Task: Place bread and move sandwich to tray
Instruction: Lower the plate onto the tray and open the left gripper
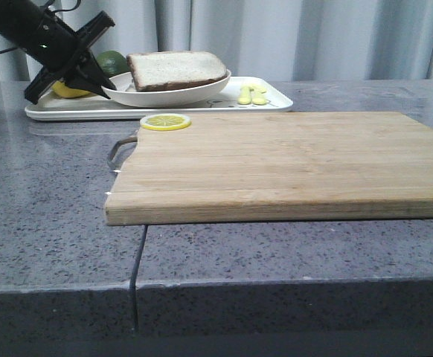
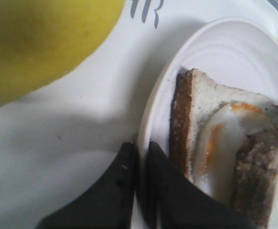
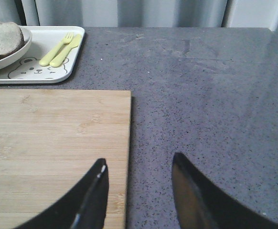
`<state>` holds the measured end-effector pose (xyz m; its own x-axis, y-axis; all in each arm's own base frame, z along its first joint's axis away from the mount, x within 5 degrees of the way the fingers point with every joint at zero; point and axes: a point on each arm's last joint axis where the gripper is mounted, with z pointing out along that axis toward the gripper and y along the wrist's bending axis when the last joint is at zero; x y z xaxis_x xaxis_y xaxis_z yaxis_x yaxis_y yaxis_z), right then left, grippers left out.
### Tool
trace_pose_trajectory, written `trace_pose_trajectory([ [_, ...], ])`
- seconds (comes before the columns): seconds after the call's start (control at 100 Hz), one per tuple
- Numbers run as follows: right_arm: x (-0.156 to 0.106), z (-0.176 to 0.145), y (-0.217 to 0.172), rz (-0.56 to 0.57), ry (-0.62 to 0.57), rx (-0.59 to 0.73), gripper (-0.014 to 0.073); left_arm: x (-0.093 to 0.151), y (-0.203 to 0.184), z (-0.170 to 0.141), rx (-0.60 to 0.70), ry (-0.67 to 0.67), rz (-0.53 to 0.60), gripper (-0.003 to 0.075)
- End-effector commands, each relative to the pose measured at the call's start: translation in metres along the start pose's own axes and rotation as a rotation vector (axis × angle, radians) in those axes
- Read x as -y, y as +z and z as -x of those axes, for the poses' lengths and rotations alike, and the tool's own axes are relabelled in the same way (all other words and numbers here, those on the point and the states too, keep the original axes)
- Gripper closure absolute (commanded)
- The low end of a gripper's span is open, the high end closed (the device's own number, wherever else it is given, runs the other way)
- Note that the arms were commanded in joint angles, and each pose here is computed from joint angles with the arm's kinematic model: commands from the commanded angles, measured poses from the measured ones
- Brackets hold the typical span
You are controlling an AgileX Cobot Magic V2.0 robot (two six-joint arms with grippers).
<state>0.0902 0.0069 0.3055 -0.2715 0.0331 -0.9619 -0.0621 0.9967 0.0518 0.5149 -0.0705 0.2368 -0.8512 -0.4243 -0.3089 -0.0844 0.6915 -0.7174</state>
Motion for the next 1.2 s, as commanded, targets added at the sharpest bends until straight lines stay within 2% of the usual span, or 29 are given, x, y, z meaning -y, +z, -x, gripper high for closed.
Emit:
trace_pose_trajectory([
  [0.0, 0.0005, 0.0147, -0.0034, -0.009, -0.007, 0.092, 0.026, 0.0393, -0.0314, 0.0099, 0.106, 0.023, -0.091, 0.074],
  [0.94, 0.0005, 0.014, -0.0033, -0.01, -0.008, 0.084, 0.026, 0.041, -0.0298, 0.0086, 0.107, 0.026, -0.088, 0.0734],
  [1.08, 0.0005, 0.014, -0.0033, -0.01, -0.008, 0.084, 0.026, 0.0412, -0.0299, 0.0087, 0.109, 0.024, -0.09, 0.0675],
  [1.19, 0.0005, 0.0141, -0.0033, -0.01, -0.009, 0.085, 0.026, 0.0412, -0.0299, 0.0087, 0.109, 0.024, -0.09, 0.0584],
])
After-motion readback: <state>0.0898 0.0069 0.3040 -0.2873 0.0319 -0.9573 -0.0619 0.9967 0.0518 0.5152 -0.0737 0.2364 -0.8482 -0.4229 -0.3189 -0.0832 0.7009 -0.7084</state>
